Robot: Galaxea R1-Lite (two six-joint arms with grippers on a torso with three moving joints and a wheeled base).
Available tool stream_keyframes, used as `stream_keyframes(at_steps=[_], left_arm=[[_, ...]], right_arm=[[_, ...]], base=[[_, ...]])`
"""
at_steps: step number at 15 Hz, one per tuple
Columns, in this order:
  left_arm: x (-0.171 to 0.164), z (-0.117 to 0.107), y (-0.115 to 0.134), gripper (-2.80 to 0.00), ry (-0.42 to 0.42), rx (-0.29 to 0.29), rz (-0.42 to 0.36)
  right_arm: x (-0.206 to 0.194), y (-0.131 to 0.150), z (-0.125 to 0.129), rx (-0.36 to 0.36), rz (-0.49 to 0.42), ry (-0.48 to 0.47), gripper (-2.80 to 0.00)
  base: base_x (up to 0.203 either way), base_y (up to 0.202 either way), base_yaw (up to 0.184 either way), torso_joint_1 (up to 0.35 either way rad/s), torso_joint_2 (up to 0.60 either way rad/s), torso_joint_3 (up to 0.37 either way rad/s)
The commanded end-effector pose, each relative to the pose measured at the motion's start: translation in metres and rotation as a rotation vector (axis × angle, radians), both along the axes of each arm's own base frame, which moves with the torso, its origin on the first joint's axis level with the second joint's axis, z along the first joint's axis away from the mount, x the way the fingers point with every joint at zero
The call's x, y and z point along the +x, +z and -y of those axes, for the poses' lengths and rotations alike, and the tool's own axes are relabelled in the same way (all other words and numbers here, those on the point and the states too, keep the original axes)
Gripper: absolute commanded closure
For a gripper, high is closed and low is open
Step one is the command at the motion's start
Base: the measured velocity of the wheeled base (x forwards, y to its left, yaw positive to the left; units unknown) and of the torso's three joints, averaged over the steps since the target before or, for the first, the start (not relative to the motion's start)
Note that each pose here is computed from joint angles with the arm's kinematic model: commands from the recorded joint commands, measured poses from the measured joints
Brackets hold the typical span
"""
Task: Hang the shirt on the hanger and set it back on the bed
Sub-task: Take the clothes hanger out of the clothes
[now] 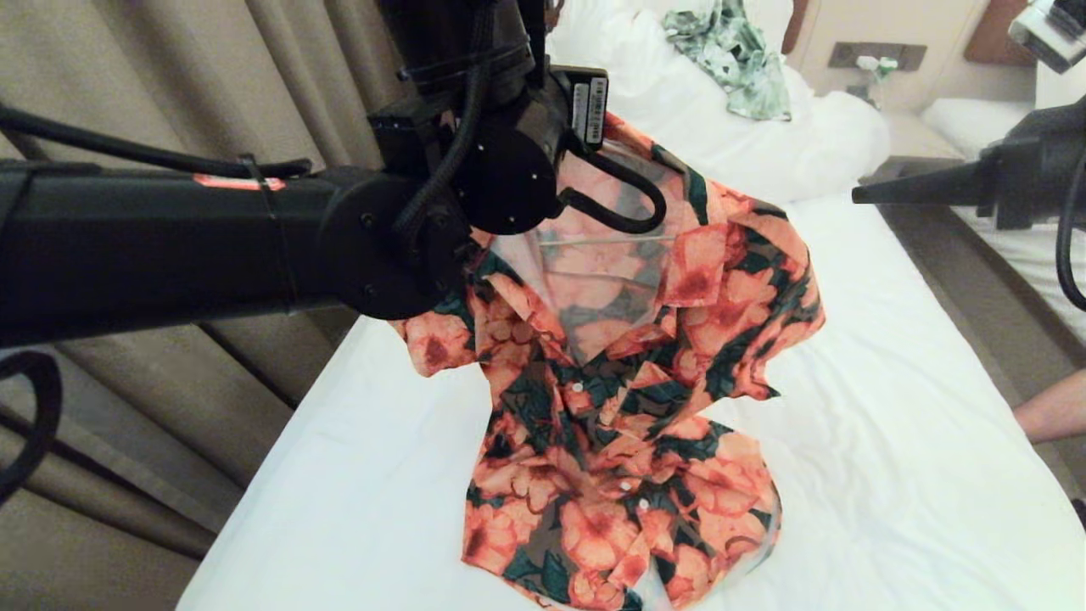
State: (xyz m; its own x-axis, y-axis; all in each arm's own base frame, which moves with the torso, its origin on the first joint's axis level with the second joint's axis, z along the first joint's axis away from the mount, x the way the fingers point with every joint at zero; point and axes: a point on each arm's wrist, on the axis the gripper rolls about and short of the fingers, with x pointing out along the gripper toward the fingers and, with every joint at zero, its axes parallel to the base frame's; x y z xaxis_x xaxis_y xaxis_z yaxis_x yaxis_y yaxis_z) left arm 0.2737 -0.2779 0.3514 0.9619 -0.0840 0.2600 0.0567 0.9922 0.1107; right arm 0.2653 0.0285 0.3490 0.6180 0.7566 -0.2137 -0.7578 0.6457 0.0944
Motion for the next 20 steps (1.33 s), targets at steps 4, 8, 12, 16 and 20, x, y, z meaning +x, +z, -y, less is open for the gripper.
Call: stream_keyframes(at_steps=[4, 8, 12, 16, 20], left_arm=[[-0.004, -0.005, 0.017, 0.00, -0.022, -0.015, 0.033], [-0.007, -0.010, 0.033, 0.00, -0.041, -0.003, 0.058], [-0.004, -0.014, 0.035, 0.00, -0.032, 0.013, 0.068], [-0.002, -0.022, 0.040, 0.00, -0.030, 0.023, 0.086], [-0.005, -0.024, 0.043, 0.00, -0.032, 0.015, 0.094]], right_arm=[[-0.011, 0.004, 0.003, 0.002, 0.015, -0.005, 0.00], [-0.013, -0.003, 0.007, 0.000, -0.007, -0.021, 0.00], [-0.013, -0.005, 0.012, 0.000, -0.015, -0.040, 0.00], [-0.014, -0.007, 0.012, -0.001, -0.023, -0.043, 0.00], [-0.016, -0.009, 0.011, 0.000, -0.031, -0.036, 0.00]], base=[[0.000, 0.000, 0.000, 0.173, -0.53, -0.367], [0.000, 0.000, 0.000, 0.204, -0.57, -0.366], [0.000, 0.000, 0.000, 0.218, -0.55, -0.337], [0.000, 0.000, 0.000, 0.156, -0.38, -0.225], [0.000, 0.000, 0.000, 0.118, -0.28, -0.151]])
